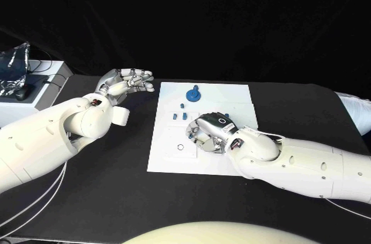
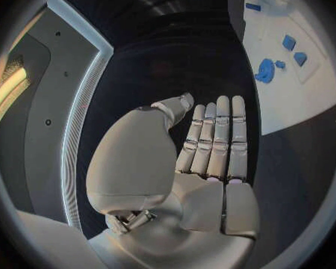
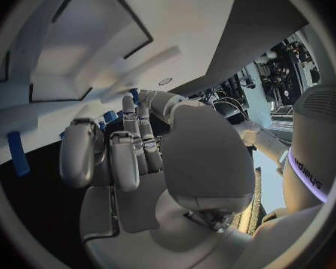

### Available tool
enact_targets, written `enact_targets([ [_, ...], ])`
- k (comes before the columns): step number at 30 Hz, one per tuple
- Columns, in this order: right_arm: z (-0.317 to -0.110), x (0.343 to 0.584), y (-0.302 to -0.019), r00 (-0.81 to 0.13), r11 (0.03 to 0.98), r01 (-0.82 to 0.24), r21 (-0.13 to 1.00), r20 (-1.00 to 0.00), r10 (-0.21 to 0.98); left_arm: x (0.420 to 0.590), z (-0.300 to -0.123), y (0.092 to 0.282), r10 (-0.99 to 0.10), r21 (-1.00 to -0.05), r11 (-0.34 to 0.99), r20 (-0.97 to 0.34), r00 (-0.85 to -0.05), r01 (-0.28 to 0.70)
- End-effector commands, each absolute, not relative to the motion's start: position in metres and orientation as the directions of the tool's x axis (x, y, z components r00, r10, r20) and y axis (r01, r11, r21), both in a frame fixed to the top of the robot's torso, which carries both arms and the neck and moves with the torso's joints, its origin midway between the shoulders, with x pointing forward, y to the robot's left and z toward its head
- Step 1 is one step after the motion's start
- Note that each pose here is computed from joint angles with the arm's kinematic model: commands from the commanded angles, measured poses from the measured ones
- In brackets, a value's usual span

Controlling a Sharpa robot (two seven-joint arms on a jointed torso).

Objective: Assemble the parts on the task board

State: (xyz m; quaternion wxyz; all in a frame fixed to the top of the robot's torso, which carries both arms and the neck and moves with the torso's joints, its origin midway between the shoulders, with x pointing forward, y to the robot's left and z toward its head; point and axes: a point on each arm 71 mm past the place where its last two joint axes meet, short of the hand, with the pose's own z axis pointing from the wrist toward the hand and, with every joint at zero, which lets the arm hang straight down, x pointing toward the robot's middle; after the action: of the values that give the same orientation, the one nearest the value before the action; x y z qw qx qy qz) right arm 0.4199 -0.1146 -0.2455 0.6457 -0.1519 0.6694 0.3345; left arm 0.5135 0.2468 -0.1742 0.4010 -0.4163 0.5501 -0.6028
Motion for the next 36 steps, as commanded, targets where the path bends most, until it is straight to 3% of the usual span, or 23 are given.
enact_targets([
  [1, -0.244, 0.418, -0.113, -0.105, 0.719, -0.650, 0.245, -0.966, 0.235, 0.513, -0.174, 0.246, -0.938, -0.996, -0.085, 0.072, -0.340, 0.023],
  [13, -0.239, 0.418, -0.119, -0.056, 0.722, -0.638, 0.267, -0.952, 0.302, 0.514, -0.174, 0.247, -0.938, -0.996, -0.082, 0.071, -0.340, 0.018],
  [25, -0.226, 0.415, -0.135, -0.069, 0.740, -0.599, 0.305, -0.941, 0.332, 0.514, -0.175, 0.248, -0.937, -0.997, -0.081, 0.071, -0.341, 0.017],
  [36, -0.194, 0.456, -0.185, -0.218, 0.859, -0.469, 0.206, -0.969, 0.114, 0.513, -0.174, 0.246, -0.930, -0.996, -0.088, 0.075, -0.359, 0.020],
])
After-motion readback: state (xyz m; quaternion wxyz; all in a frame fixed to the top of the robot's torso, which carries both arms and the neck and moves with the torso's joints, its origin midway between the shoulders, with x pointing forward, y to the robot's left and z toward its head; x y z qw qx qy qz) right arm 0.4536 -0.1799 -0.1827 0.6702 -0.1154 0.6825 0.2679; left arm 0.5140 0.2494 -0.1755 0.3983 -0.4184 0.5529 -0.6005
